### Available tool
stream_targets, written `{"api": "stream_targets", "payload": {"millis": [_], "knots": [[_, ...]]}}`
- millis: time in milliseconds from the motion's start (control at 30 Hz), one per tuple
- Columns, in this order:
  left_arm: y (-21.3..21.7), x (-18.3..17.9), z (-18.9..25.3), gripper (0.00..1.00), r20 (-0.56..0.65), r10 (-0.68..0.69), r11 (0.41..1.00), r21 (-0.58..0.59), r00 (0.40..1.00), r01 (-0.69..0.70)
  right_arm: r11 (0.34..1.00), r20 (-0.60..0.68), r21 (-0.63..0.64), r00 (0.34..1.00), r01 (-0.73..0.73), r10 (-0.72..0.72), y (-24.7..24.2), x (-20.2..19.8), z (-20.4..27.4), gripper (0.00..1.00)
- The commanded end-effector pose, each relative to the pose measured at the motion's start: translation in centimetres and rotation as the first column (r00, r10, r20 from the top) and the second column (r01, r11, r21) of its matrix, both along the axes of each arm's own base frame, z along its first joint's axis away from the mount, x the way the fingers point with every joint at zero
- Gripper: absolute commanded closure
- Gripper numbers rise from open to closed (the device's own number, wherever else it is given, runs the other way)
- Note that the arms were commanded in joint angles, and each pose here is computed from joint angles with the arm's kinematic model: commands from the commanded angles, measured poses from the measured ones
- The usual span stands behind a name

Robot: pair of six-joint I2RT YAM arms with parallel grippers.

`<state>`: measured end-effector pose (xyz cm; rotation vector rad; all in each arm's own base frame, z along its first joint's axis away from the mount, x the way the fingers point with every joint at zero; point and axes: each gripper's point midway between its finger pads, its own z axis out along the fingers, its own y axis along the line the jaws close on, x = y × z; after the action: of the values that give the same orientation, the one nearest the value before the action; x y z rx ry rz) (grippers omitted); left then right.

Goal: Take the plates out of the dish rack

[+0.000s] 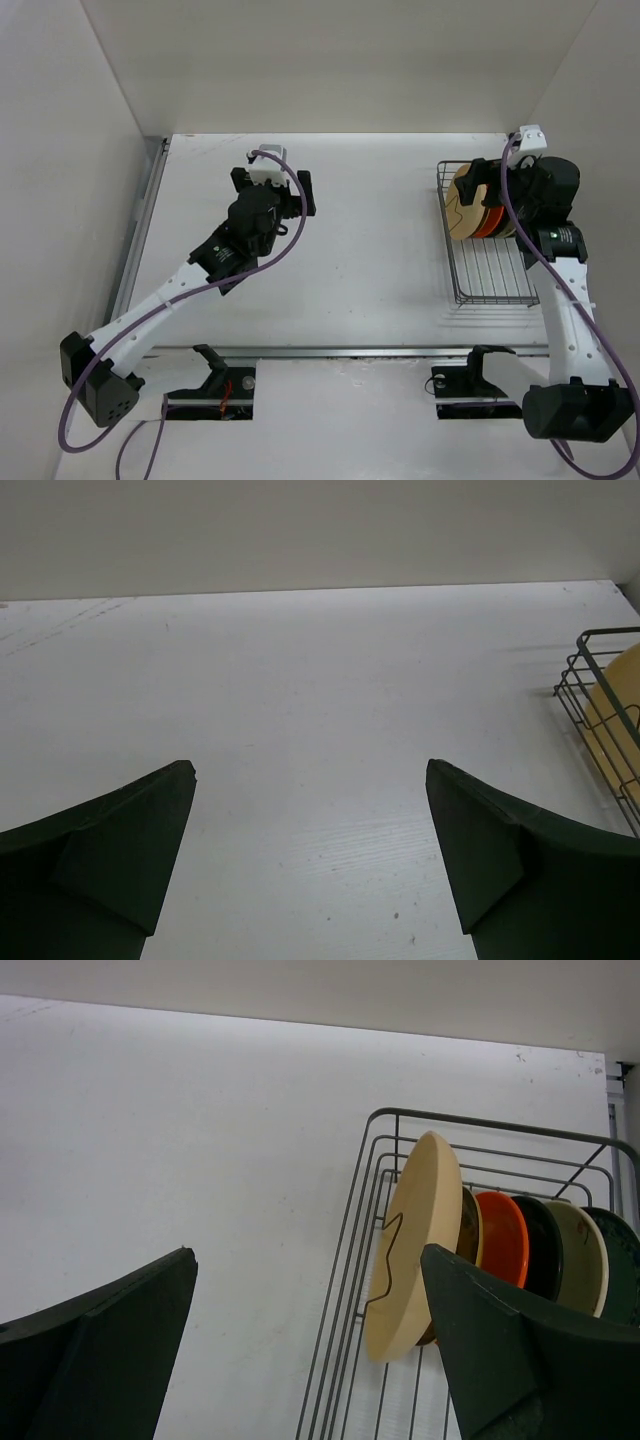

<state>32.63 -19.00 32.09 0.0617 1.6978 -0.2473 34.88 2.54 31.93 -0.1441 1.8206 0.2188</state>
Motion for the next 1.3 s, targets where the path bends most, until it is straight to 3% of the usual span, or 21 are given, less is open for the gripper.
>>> {"api": "stream_targets", "payload": {"millis": [0, 133, 367, 633, 700, 767, 800, 833, 867, 900, 933, 967, 1000, 1033, 1067, 1100, 1133, 1167, 1200, 1233, 1267], "knots": [[0.3, 0.0, 1.5, 0.00, 0.043, 0.014, 0.999, -0.030, 0.999, -0.013, 1.000, 0.069, 0.004, 0.997, 0.017, -0.018, -0.1, -0.1, 2.8, 0.01], [0.0, 0.1, 1.4, 0.00, 0.036, 0.005, 1.000, -0.025, 0.999, -0.004, 0.990, 0.036, -0.021, 0.990, 0.137, -0.136, -2.3, 1.5, 1.4, 0.01], [-0.2, 0.1, 1.3, 0.00, 0.028, -0.004, 1.000, -0.019, 1.000, 0.005, 0.993, 0.004, -0.036, 0.994, 0.110, -0.110, -1.6, 2.0, 0.4, 0.01], [-0.2, 0.1, 1.6, 0.00, 0.028, -0.004, 1.000, -0.019, 1.000, 0.005, 0.961, -0.030, -0.090, 0.963, 0.263, -0.266, -4.3, 3.5, -1.4, 0.02], [-0.4, 0.1, 2.0, 0.00, 0.032, -0.012, 0.999, -0.035, 0.999, 0.013, 0.942, -0.039, -0.122, 0.947, 0.312, -0.319, -5.3, 3.9, -1.9, 0.10], [-0.2, -0.1, 2.4, 0.00, 0.041, -0.012, 0.999, -0.043, 0.999, 0.014, 0.934, -0.066, -0.161, 0.941, 0.320, -0.333, -4.8, 4.6, -3.0, 0.28], [-0.2, -0.1, 2.4, 0.00, 0.041, -0.012, 0.999, -0.043, 0.999, 0.014, 0.912, -0.057, -0.183, 0.923, 0.366, -0.382, -5.4, 4.7, -2.8, 0.46], [0.0, -0.4, 2.9, 0.00, 0.050, -0.012, 0.999, -0.051, 0.999, 0.014, 0.903, -0.043, -0.190, 0.915, 0.386, -0.400, -5.4, 4.7, -2.6, 0.79], [0.0, -0.4, 2.9, 0.00, 0.051, -0.012, 0.999, -0.052, 0.999, 0.014, 0.901, -0.048, -0.203, 0.915, 0.384, -0.401, -4.8, 4.9, -2.9, 0.85], [0.1, -0.5, 3.2, 0.00, 0.058, -0.011, 0.998, -0.059, 0.998, 0.015, 0.896, -0.044, -0.217, 0.913, 0.387, -0.405, -4.8, 4.9, -2.9, 0.85], [0.1, -0.5, 3.2, 0.00, 0.058, -0.011, 0.998, -0.059, 0.998, 0.015, 0.891, -0.042, -0.221, 0.909, 0.396, -0.414, -4.9, 4.8, -2.9, 0.78], [0.1, -0.5, 3.2, 0.00, 0.058, -0.011, 0.998, -0.059, 0.998, 0.015, 0.896, -0.034, -0.216, 0.914, 0.388, -0.404, -4.5, 4.9, -2.7, 0.43], [0.1, -0.5, 3.2, 0.00, 0.058, -0.011, 0.998, -0.059, 0.998, 0.015, 0.895, -0.020, -0.220, 0.916, 0.388, -0.401, -4.6, 4.7, -2.1, 0.29], [0.1, -0.5, 3.2, 0.00, 0.058, -0.011, 0.998, -0.059, 0.998, 0.015, 0.895, -0.010, -0.214, 0.916, 0.390, -0.401, -4.6, 4.5, -1.9, 0.29], [0.1, -0.5, 3.2, 0.00, 0.058, -0.011, 0.998, -0.059, 0.998, 0.015, 0.894, -0.008, -0.217, 0.915, 0.391, -0.402, -4.4, 4.4, -1.9, 0.36], [0.1, -0.5, 3.2, 0.00, 0.058, -0.011, 0.998, -0.059, 0.998, 0.015, 0.895, 0.008, -0.208, 0.915, 0.395, -0.402, -4.4, 4.4, -1.4, 0.59], [0.1, -0.5, 3.2, 0.00, 0.058, -0.011, 0.998, -0.059, 0.998, 0.015, 0.878, 0.017, -0.229, 0.903, 0.421, -0.429, -4.9, 4.2, -1.3, 0.94], [0.1, -0.5, 3.2, 0.00, 0.058, -0.011, 0.998, -0.059, 0.998, 0.015, 0.868, 0.027, -0.229, 0.894, 0.440, -0.446, -5.2, 4.2, -1.0, 1.00], [0.1, -0.5, 3.2, 0.00, 0.058, -0.011, 0.998, -0.059, 0.998, 0.015, 0.865, 0.030, -0.233, 0.892, 0.445, -0.451, -5.1, 4.2, -1.0, 1.00], [0.0, -0.4, 2.9, 0.00, 0.052, -0.012, 0.999, -0.053, 0.999, 0.014, 0.862, 0.032, -0.236, 0.890, 0.449, -0.455, -4.9, 4.1, -1.0, 0.93], [0.0, -0.4, 2.9, 0.00, 0.052, -0.012, 0.999, -0.053, 0.999, 0.014, 0.846, 0.048, -0.248, 0.878, 0.472, -0.476, -5.4, 4.1, -0.7, 0.70]]}}
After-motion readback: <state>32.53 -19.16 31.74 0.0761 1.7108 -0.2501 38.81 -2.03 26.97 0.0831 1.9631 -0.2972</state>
